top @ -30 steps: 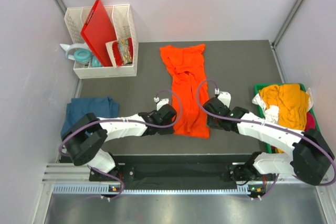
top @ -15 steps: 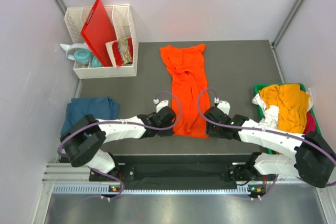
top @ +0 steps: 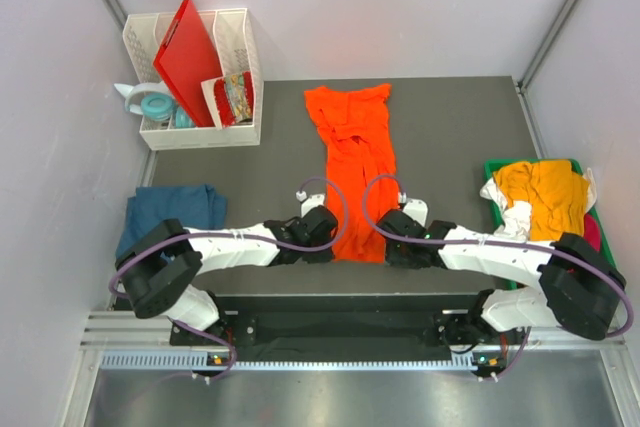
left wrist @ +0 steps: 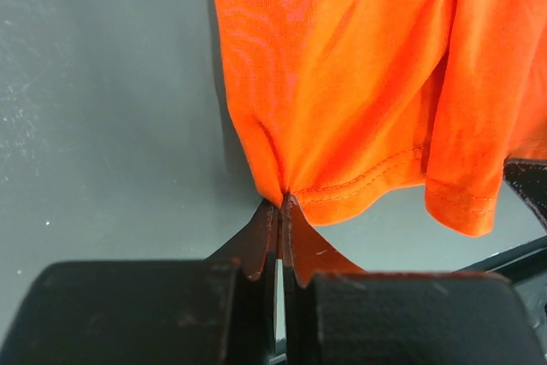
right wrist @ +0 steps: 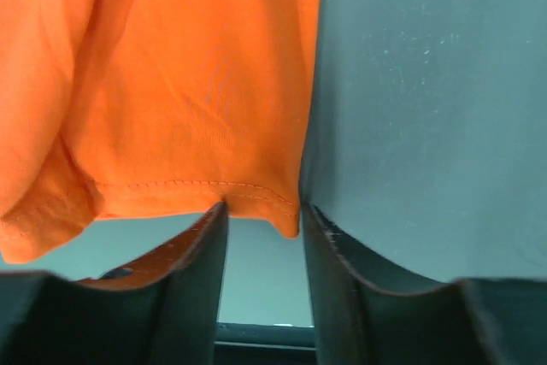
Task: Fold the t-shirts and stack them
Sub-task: Grab the bottom of the folded rectangular tshirt with both arms
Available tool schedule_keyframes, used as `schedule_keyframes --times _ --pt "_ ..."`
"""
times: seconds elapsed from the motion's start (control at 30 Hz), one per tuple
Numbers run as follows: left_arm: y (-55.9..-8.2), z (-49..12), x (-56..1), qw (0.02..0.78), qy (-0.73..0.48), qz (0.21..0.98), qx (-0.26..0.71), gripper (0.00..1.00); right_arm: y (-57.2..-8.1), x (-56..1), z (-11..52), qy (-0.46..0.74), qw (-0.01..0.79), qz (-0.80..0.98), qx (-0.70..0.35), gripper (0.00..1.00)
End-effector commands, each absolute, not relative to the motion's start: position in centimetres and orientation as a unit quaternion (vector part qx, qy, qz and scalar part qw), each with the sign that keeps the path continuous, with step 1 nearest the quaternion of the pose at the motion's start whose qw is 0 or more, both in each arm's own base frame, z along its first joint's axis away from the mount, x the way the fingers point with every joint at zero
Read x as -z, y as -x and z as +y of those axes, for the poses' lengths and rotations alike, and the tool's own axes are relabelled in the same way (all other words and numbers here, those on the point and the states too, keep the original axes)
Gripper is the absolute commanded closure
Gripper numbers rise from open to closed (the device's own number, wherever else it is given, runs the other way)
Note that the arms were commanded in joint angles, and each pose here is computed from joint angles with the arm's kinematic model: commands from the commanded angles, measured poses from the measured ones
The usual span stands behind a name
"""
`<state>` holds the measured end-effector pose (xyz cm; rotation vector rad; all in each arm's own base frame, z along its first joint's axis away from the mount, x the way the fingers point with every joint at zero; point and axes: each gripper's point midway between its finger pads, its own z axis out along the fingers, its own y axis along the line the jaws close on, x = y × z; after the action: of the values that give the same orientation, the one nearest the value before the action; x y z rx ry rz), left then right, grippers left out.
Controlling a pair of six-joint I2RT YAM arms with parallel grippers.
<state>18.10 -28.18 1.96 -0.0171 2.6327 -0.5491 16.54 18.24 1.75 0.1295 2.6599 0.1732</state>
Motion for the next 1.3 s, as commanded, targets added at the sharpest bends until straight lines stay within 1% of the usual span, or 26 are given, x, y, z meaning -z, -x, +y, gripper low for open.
schedule_keyframes --times 0.0,0.1,0.13,0.17,0.33,0.83,1.1,1.13,1.17,1.2,1.23,1.27 --pt "-15.6 -26.0 -0.8 0.187 -0.005 0.968 0.167 1.00 -15.3 -0.4 17.5 -0.069 0.216 0.972 -0.055 0.64" --pt "-15.3 -25.6 -1.0 0.186 -0.007 0.969 0.164 1.00 -14.7 0.1 16.7 -0.077 0.212 0.973 -0.048 0.85" --pt "-15.3 -25.5 -1.0 0.187 -0.008 0.969 0.164 1.00 -14.6 0.2 16.5 -0.079 0.212 0.973 -0.047 1.00" --pt "-15.2 -25.3 -1.0 0.186 -0.010 0.969 0.160 1.00 -14.4 0.3 16.3 -0.082 0.211 0.973 -0.047 1.00" --pt "-14.6 -24.8 -1.3 0.181 -0.013 0.970 0.162 1.00 -13.5 0.3 15.8 -0.080 0.208 0.974 -0.040 1.00" --pt "-11.1 -23.5 -1.3 0.152 -0.022 0.974 0.169 1.00 -8.4 1.6 15.9 -0.045 0.164 0.985 -0.030 1.00" --pt "-10.8 -22.6 -1.1 0.157 -0.019 0.975 0.154 1.00 -9.0 1.1 16.3 -0.039 0.175 0.983 -0.024 1.00" --pt "-10.8 -22.7 -1.1 0.156 -0.020 0.976 0.150 1.00 -9.1 1.0 16.2 -0.037 0.176 0.983 -0.016 0.97" --pt "-10.8 -22.2 -1.0 0.157 -0.020 0.978 0.135 0.99 -9.5 0.8 16.2 -0.035 0.187 0.982 -0.010 0.92" --pt "-11.2 -22.2 -1.3 0.166 -0.023 0.977 0.131 0.96 -10.0 -0.4 17.2 -0.032 0.206 0.978 -0.027 0.79" --pt "-11.7 -22.9 -2.4 0.182 -0.028 0.973 0.141 0.90 -10.4 -1.2 17.4 -0.027 0.223 0.974 -0.030 0.74" --pt "-12.2 -22.8 -3.0 0.204 -0.032 0.969 0.134 0.86 -11.2 -2.2 17.7 -0.029 0.247 0.968 -0.036 0.69"
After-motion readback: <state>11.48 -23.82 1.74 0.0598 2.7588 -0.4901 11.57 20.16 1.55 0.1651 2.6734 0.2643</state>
